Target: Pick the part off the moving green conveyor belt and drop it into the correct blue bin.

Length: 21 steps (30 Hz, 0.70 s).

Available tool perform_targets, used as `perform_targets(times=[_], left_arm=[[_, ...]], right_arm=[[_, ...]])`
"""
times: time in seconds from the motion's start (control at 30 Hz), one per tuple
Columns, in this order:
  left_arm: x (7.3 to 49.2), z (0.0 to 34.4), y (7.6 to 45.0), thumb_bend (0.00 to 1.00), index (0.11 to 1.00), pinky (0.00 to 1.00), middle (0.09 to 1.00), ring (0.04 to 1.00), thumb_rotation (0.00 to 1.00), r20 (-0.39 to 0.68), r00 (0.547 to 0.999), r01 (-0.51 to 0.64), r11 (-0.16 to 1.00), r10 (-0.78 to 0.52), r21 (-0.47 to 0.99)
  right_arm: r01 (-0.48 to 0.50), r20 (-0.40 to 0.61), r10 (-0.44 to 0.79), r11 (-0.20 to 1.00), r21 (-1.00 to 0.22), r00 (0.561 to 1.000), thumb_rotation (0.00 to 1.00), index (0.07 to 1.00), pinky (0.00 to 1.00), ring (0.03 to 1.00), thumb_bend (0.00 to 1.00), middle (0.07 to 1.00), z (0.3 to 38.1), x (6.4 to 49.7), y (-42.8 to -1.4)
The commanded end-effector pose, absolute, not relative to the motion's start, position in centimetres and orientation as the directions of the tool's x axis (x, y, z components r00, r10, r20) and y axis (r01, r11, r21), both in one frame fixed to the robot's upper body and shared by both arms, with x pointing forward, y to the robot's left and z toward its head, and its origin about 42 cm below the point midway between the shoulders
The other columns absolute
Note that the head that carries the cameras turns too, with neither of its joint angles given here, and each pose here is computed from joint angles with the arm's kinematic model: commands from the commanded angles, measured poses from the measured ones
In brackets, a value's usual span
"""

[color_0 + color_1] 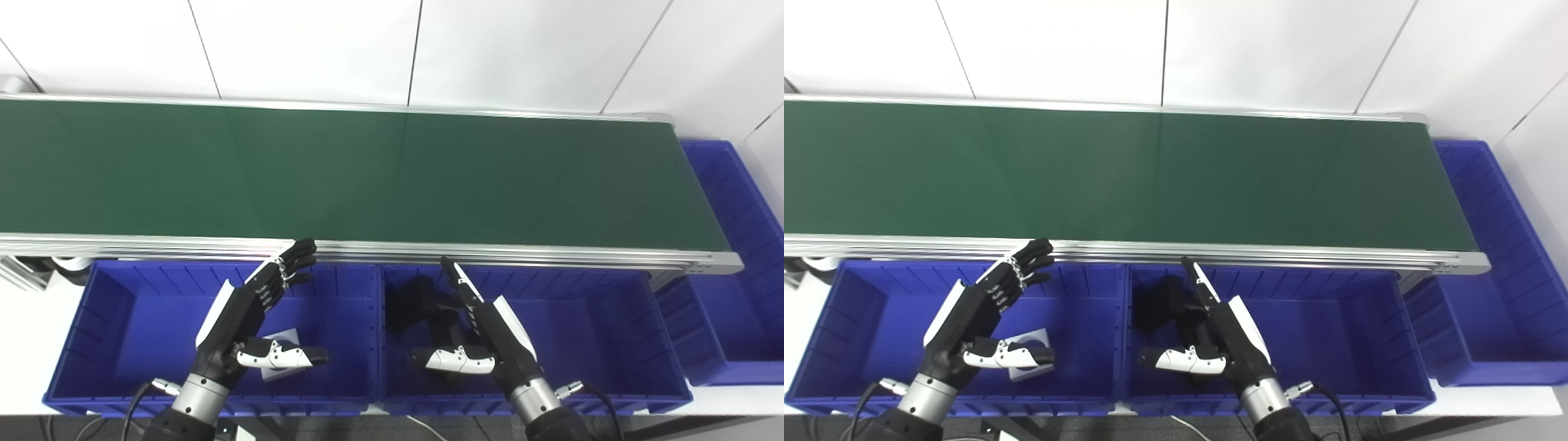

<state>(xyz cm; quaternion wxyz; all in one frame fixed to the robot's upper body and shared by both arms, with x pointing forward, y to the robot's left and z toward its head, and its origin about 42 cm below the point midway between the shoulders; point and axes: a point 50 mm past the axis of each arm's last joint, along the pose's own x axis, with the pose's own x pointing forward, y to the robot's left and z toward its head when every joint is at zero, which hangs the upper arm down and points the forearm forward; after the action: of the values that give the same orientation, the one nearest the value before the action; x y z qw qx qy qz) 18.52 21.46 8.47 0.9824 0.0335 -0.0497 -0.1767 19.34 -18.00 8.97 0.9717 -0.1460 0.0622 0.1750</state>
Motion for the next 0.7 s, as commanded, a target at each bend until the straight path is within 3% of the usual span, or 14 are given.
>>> perform_targets(times=[0.0, 0.67], left_arm=[[18.69, 9.02, 21.57, 0.88, 0.884, 0.82, 0.896, 0.873, 0.18, 0.125, 0.929, 0.339, 0.937, -0.347, 0.082], [18.62, 8.63, 21.87, 0.88, 0.911, 0.87, 0.928, 0.905, 0.18, 0.074, 0.925, 0.368, 0.927, -0.373, 0.072]], right_arm=[[-0.344, -0.081, 0.334, 0.905, -0.250, 0.939, 0.44, 1.000, 0.97, 1.000, 1.00, 1.000, 9.78, 19.56, -17.65], [-0.319, -0.033, 0.319, 0.930, -0.181, 0.947, 0.44, 1.000, 0.98, 1.000, 1.00, 1.000, 9.53, 19.70, -17.37]])
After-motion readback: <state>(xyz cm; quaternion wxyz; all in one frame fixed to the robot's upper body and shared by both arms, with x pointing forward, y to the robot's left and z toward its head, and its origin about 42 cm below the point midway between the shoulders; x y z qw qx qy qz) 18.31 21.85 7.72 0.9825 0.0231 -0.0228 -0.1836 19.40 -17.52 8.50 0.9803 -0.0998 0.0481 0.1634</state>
